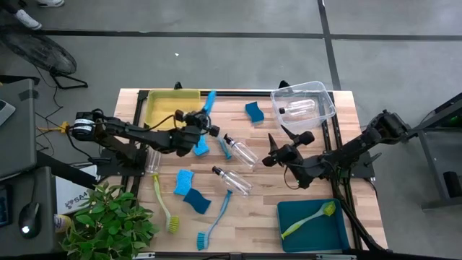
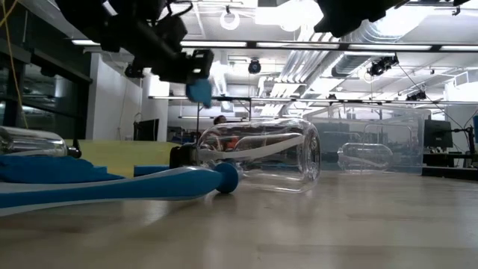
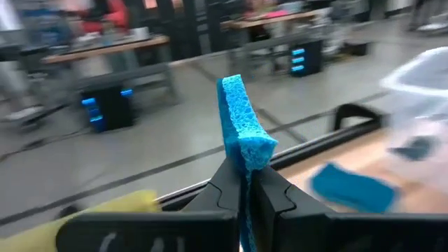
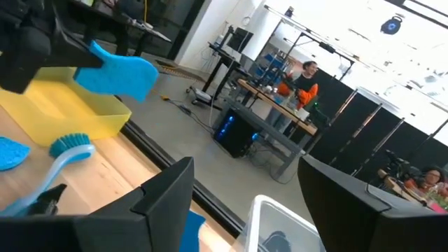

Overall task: Pick & Place Kitchen Sink Supplies
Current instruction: Put the blue sponge into the yellow bin

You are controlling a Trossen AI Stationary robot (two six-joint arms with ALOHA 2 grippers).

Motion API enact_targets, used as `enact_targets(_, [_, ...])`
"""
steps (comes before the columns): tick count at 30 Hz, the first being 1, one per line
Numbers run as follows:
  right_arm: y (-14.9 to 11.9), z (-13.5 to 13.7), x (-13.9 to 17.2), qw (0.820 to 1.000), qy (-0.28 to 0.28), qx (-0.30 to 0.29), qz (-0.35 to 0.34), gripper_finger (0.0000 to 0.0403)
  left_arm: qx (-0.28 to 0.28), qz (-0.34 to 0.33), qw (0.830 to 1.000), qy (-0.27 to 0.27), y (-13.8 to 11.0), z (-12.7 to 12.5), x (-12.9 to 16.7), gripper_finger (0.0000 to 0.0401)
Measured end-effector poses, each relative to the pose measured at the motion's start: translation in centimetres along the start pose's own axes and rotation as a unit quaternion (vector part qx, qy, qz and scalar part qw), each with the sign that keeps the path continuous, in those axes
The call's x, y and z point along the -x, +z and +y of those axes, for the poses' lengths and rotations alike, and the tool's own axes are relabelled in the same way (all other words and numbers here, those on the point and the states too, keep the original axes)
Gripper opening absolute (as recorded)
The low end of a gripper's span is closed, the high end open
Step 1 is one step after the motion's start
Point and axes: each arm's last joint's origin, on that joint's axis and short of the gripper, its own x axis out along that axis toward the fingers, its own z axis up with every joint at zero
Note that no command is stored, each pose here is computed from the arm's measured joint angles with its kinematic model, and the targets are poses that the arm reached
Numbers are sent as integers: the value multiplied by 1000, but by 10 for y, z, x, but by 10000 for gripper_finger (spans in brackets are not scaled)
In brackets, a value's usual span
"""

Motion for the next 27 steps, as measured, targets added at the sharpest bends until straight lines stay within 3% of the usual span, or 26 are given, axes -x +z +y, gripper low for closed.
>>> enact_targets(5, [0, 0, 0, 1000, 0, 2, 0, 250, 15, 9, 996, 84, -12, 11, -5, 1])
enact_targets(8, [0, 0, 0, 1000, 0, 1, 0, 250, 28, 21, 994, 103, -19, 18, -11, 1])
enact_targets(27, [0, 0, 0, 1000, 2, -3, -1, 249, 64, 99, 984, 134, -33, 49, -48, 0])
